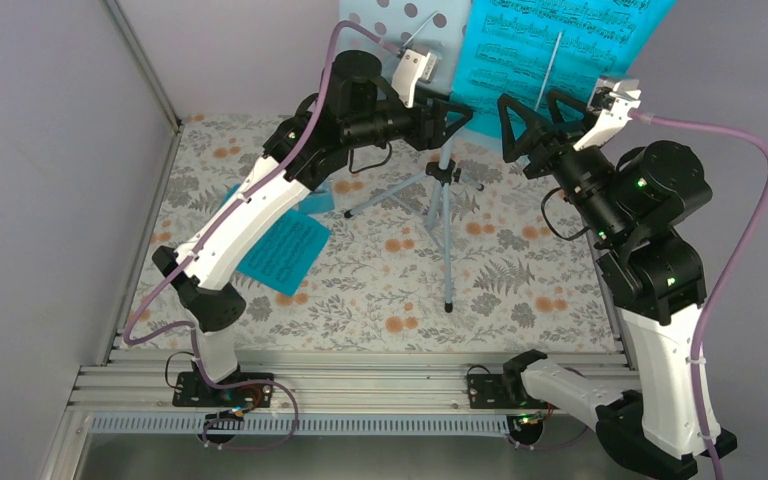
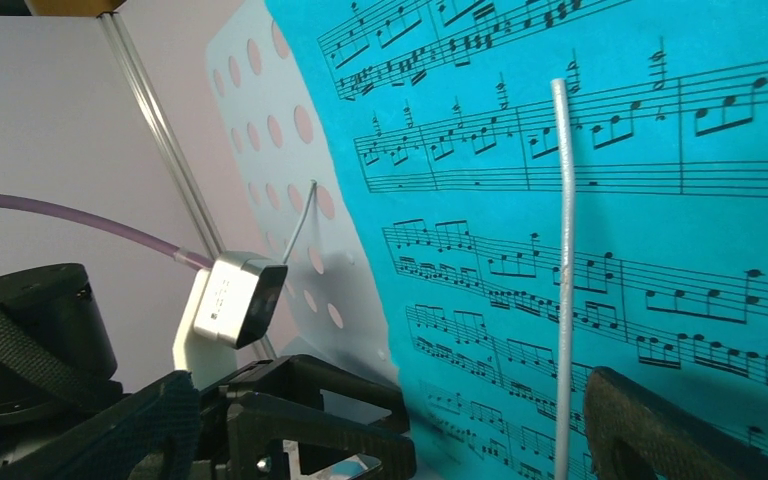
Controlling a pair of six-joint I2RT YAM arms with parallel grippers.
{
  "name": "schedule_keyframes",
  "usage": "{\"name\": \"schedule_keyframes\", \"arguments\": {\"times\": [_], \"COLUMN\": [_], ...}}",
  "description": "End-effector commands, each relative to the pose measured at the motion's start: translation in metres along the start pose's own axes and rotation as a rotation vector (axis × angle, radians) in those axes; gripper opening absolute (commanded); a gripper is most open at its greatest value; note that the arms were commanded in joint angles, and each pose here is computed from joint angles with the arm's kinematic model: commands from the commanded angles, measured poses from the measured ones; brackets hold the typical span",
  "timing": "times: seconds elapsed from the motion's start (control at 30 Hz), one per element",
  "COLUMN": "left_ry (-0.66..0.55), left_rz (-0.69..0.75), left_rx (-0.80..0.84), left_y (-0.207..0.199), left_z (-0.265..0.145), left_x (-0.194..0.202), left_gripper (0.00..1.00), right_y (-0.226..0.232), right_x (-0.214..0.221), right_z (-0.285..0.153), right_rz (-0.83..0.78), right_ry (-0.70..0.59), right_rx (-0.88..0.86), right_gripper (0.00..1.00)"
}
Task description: Pack up the instrument practice props
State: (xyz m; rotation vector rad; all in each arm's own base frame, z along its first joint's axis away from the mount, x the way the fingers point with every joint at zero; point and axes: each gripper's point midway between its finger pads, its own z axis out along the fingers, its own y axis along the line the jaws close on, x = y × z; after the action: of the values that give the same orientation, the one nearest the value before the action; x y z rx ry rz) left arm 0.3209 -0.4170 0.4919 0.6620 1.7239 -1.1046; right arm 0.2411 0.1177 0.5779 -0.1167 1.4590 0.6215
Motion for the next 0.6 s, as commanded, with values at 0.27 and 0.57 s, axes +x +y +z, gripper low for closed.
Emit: {"name": "schedule_keyframes", "arguments": {"times": [0.27, 0.57], "left_ry": [-0.035, -0.047], "left_rz": [0.067, 0.087], "left_rx": [0.141, 0.213], "left_y": [-0.027, -0.042], "left_z": [0.005, 0.011], "left_x": [-0.007, -0.009], "left_gripper": [0.53, 0.41], "right_y": [-0.013, -0.026], "right_x": [-0.008, -0.006], "right_z": [0.008, 0.012], "right_rz": [-0.036, -0.047], "right_ry": [-0.013, -0.003], "right_rx": [0.075, 0.117], "right_gripper": [0.90, 0.87]}}
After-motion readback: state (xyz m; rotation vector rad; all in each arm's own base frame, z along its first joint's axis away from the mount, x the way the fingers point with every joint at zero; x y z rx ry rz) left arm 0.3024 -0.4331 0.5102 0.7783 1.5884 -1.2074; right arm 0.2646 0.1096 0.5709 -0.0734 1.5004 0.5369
